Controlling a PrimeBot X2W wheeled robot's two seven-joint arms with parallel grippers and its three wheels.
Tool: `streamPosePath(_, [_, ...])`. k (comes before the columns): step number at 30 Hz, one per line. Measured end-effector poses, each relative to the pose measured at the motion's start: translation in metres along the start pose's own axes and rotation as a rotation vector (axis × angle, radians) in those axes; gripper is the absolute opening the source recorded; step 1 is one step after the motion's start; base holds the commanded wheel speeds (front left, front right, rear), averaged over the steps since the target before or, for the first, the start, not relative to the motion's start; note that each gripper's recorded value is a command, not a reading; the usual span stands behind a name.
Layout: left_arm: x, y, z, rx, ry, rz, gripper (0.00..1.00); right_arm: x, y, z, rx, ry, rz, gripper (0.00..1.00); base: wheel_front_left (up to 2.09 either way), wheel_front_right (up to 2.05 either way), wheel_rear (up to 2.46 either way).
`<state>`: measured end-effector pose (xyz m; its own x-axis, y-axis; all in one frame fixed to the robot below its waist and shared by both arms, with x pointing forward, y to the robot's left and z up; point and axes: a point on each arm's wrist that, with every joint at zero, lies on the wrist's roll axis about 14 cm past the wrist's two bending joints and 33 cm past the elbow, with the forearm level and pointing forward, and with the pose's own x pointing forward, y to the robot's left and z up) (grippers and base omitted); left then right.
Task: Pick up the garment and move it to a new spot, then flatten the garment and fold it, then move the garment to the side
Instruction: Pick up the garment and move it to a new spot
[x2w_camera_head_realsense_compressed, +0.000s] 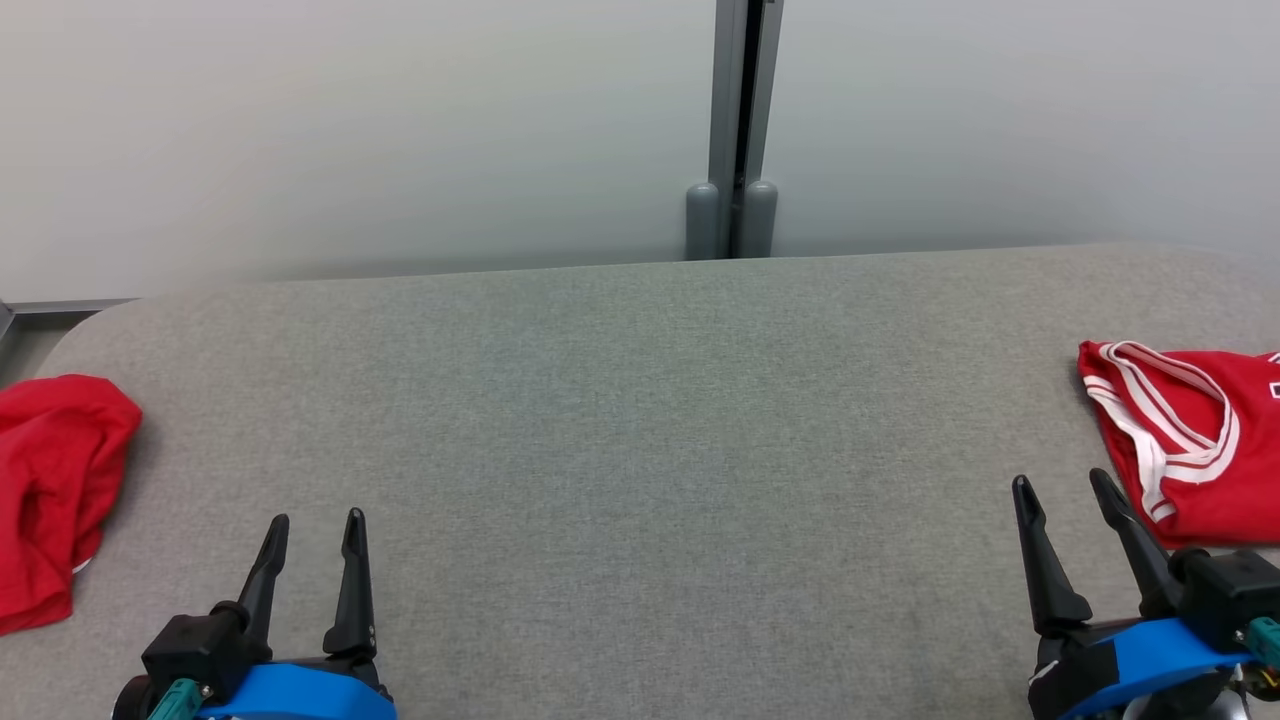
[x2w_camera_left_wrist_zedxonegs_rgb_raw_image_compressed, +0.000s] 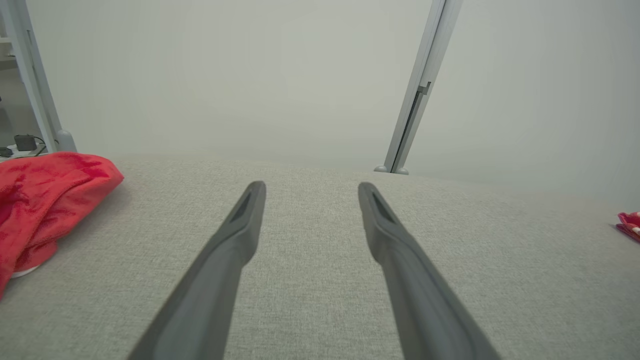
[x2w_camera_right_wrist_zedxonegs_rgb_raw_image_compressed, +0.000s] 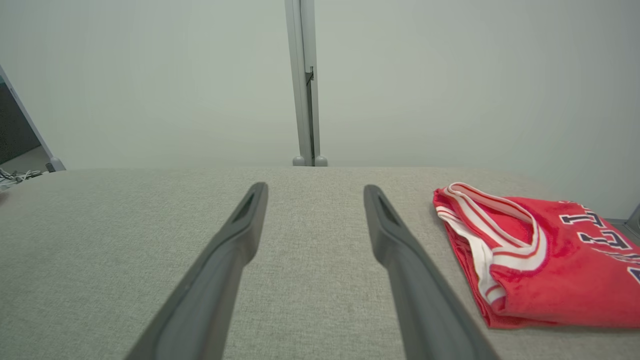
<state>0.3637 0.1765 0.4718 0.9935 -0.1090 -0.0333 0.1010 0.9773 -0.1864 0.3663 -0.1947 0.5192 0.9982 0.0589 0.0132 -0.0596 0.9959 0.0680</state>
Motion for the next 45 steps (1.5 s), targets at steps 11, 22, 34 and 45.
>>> streamPosePath(11, [-0.024, 0.033, 0.005, 0.015, -0.016, 0.107, 1.00, 0.015, 0.035, -0.020, 0.022, 0.049, 0.094, 1.00, 0.00, 0.00, 0.00])
streamPosePath(22, [-0.086, 0.092, 0.018, 0.019, -0.064, 0.333, 1.00, 0.044, 0.120, -0.034, 0.023, 0.060, 0.355, 1.00, 0.00, 0.00, 0.00])
streamPosePath(34, [-0.139, 0.127, 0.014, 0.010, -0.060, 0.509, 1.00, 0.060, 0.183, -0.052, 0.032, 0.101, 0.533, 1.00, 0.00, 0.00, 0.00])
streamPosePath(45, [-0.141, 0.130, 0.016, -0.013, -0.073, 0.543, 1.00, 0.062, 0.181, -0.061, 0.035, 0.123, 0.530, 1.00, 0.00, 0.00, 0.00])
